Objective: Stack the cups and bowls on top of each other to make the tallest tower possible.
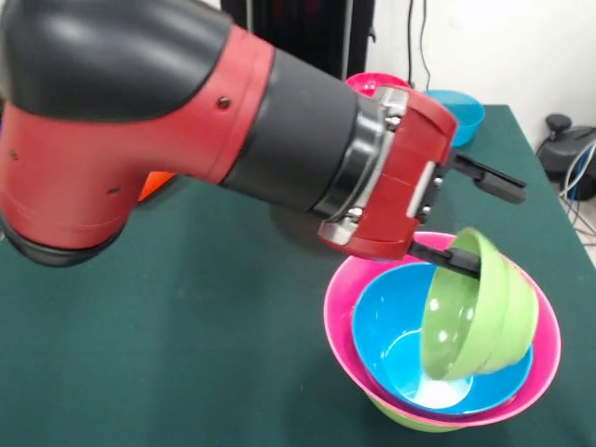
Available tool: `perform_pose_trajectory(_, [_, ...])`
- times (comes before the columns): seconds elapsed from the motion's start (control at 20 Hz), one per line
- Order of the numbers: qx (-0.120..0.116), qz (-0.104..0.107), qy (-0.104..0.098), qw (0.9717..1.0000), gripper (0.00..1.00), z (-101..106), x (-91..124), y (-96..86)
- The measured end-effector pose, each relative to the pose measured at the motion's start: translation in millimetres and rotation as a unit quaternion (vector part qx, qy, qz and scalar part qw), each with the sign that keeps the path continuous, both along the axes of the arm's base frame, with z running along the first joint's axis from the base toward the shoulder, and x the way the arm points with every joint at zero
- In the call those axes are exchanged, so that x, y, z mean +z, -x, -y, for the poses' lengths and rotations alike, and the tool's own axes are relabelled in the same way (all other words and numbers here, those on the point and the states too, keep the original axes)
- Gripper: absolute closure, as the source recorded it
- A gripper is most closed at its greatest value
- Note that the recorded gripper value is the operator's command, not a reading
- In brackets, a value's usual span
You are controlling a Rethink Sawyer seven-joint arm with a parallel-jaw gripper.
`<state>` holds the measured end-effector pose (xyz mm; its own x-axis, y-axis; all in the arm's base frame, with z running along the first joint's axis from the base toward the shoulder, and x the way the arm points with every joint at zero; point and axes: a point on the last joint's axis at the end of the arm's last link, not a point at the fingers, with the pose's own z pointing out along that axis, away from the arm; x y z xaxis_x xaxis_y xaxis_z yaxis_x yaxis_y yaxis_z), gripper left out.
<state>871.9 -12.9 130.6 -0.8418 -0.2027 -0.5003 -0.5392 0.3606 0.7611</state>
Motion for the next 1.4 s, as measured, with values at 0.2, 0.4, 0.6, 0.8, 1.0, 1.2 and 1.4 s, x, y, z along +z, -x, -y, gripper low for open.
perform_pose_trajectory(0.2, [-0.009,-0.008,-0.022,0.9997,0.00,6.2,-7.4,0.7])
perform_pose_trajectory(0.4, [-0.011,-0.017,-0.040,0.9990,0.00,4.7,-16.7,3.1])
perform_pose_trajectory(0.6, [-0.023,-0.020,-0.047,0.9984,0.00,2.1,-30.2,5.5])
perform_pose_trajectory(0.8, [-0.056,-0.011,-0.046,0.9973,0.00,-0.3,-42.4,5.3])
perform_pose_trajectory(1.0, [-0.084,0.002,-0.039,0.9957,0.00,-1.0,-47.3,2.8])
perform_pose_trajectory(1.2, [-0.120,0.018,-0.031,0.9921,0.00,-5.8,-53.9,0.4])
perform_pose_trajectory(1.4, [-0.133,0.022,-0.032,0.9904,0.00,-14.2,-58.3,0.7])
